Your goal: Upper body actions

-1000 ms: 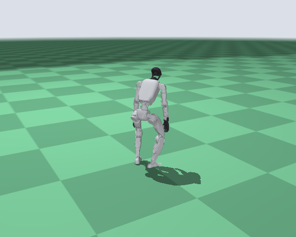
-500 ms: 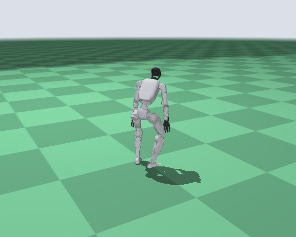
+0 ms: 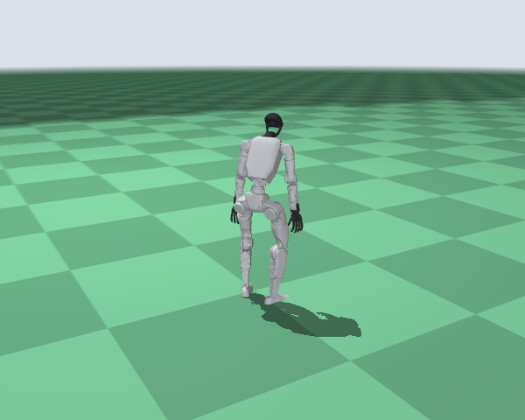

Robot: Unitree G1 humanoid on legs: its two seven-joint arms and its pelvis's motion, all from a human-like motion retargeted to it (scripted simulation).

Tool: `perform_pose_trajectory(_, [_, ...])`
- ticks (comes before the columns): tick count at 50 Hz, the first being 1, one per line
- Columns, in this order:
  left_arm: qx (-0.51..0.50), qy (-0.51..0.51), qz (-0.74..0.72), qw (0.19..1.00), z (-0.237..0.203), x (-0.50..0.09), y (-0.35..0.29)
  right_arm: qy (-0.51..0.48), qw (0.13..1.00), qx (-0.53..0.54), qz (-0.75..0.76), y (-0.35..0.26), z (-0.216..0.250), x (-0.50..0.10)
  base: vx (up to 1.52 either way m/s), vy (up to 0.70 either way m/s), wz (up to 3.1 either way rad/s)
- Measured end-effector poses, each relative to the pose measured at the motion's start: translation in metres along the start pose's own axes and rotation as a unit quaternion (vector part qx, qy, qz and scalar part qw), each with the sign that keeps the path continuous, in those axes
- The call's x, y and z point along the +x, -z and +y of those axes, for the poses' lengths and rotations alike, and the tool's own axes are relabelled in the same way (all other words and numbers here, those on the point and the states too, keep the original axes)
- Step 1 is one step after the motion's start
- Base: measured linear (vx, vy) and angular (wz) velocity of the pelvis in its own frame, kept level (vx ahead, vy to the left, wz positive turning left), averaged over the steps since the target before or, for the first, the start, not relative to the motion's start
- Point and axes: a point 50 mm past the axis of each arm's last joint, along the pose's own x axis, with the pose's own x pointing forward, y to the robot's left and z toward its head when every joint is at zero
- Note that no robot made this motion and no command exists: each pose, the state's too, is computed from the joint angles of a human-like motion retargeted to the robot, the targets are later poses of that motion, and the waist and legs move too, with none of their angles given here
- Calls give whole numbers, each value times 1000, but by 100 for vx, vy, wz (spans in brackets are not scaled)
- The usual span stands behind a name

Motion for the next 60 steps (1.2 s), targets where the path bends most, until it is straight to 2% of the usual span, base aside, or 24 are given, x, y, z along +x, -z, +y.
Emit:
perform_pose_trajectory(8, [-136,51,32,989,-53,-8,50,-98,992,80,15,14,73,-14,22,9,13])
perform_pose_trajectory(13, [-151,54,92,983,-76,-18,83,-186,979,86,18,21,105,-25,37,14,21])
perform_pose_trajectory(17, [-168,102,134,971,-92,-24,96,-216,970,103,45,24,118,-31,7,6,-6])
perform_pose_trajectory(23, [-250,164,179,937,-120,-37,114,-242,965,98,36,19,132,-36,12,9,2])
perform_pose_trajectory(37, [-229,191,203,933,-141,-48,126,-286,954,94,-6,-4,145,-42,1,0,0])
perform_pose_trajectory(60, [-245,203,196,927,-144,-49,124,-293,946,130,46,15,156,-48,0,0,0])
